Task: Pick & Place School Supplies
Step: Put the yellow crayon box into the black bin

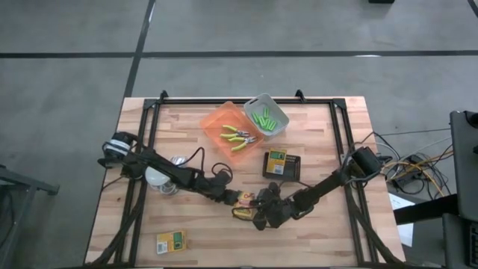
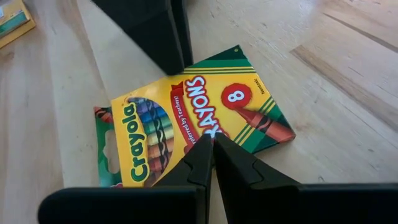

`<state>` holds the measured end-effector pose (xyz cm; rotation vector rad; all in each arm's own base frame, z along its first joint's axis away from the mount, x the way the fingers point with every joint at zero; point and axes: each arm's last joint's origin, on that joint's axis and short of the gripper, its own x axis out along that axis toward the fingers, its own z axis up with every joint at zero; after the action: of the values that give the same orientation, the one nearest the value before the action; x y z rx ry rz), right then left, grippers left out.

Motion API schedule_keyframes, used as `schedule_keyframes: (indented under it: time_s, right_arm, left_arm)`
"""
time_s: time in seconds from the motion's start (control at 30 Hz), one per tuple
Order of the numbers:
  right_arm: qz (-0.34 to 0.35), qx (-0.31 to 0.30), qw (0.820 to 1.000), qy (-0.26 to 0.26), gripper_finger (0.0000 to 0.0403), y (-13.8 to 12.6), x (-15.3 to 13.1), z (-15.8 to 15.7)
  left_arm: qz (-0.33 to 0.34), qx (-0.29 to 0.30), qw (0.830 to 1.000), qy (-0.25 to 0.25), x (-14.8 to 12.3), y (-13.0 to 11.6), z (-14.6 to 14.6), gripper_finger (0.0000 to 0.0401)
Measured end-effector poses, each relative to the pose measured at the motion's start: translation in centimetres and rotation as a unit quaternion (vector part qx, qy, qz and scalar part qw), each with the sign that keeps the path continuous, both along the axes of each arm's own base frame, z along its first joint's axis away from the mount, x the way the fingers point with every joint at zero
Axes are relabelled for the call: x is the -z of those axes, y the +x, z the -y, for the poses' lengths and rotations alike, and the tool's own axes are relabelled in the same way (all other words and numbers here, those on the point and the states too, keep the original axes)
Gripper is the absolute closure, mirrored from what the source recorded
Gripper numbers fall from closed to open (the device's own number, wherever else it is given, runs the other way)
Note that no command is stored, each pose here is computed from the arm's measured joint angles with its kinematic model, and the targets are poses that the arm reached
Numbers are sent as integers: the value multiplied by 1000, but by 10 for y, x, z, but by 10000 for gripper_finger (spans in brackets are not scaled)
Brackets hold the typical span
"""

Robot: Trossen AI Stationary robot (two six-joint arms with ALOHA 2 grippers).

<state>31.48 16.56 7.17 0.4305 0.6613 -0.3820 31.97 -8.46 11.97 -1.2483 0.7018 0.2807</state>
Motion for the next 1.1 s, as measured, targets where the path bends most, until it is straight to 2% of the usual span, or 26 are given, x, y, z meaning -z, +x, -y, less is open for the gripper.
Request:
schedule_keyframes:
  time_s: [0.27, 0.73, 0.93, 1.1]
  right_arm:
    - [1, 2, 1000, -3, 385, 0, 0, 0]
    - [1, 2, 1000, -4, 385, 0, 0, 0]
    - [19, 14, 1000, -17, 385, -1, -9, 0]
    - [18, -18, 998, -58, 385, -6, -33, 4]
  left_arm:
    - [8, 31, 999, 0, 0, 18, 6, 275]
    - [7, 31, 999, 0, 1, 19, 7, 278]
    - [6, 27, 1000, -4, 1, 19, 6, 306]
    - [6, 26, 1000, -6, 1, 19, 6, 334]
